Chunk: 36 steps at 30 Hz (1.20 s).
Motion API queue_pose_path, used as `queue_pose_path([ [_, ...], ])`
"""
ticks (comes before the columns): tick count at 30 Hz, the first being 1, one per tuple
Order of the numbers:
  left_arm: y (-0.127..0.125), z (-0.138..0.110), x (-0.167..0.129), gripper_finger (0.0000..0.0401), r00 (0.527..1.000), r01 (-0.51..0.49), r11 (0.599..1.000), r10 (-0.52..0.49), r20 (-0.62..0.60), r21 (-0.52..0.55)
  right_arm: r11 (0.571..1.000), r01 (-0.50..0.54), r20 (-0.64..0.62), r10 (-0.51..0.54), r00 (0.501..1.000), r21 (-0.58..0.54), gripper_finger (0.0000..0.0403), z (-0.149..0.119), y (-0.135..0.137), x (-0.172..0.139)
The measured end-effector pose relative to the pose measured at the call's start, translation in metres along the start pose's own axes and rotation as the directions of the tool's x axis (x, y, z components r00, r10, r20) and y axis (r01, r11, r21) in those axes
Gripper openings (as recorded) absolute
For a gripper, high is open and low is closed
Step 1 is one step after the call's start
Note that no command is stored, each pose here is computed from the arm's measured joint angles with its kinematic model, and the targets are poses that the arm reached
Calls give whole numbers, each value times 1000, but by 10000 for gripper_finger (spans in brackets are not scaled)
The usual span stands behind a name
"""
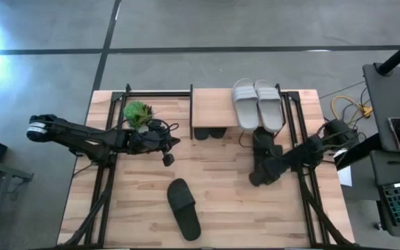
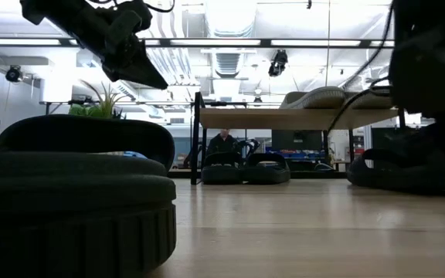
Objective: Pick and place slides into the shelf
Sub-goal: Put the black slipper under the shelf
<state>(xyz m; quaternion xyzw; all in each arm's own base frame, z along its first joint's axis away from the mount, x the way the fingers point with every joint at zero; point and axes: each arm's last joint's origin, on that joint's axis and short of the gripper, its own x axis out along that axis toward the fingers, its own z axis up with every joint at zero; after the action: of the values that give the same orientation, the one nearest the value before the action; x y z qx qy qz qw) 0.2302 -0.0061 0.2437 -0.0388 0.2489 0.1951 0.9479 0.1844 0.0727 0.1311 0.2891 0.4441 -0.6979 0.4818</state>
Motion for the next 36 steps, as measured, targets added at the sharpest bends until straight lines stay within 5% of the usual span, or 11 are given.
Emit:
queue_pose_path([
  [6, -3, -4, 8, 0, 999, -6, 1000, 7, -34, 15, 995, 75, 73, -80, 994, 71, 29, 28, 0, 11],
  [10, -4, -7, 11, 0, 999, -6, 1000, 7, -51, 22, 994, 103, -21, -104, 994, -40, 29, 38, -1, 6],
  [17, -5, -6, 12, 0, 998, 21, 1000, -20, -52, 15, 994, -94, -161, 102, 982, 57, 28, 45, -24, -36],
  [22, -5, -6, 12, 0, 999, 22, 1000, -21, -49, 16, 961, -266, -442, 273, 855, 78, 28, 35, -30, -55],
  [26, -6, -4, 12, 0, 999, 25, 1000, -25, -31, 9, 919, -363, -500, 389, 774, 152, 28, 15, -19, -61],
  [36, -5, -3, 11, 0, 999, 27, 1000, -27, -21, 5, 957, -277, -465, 283, 839, 82, 28, -17, 9, -40],
])
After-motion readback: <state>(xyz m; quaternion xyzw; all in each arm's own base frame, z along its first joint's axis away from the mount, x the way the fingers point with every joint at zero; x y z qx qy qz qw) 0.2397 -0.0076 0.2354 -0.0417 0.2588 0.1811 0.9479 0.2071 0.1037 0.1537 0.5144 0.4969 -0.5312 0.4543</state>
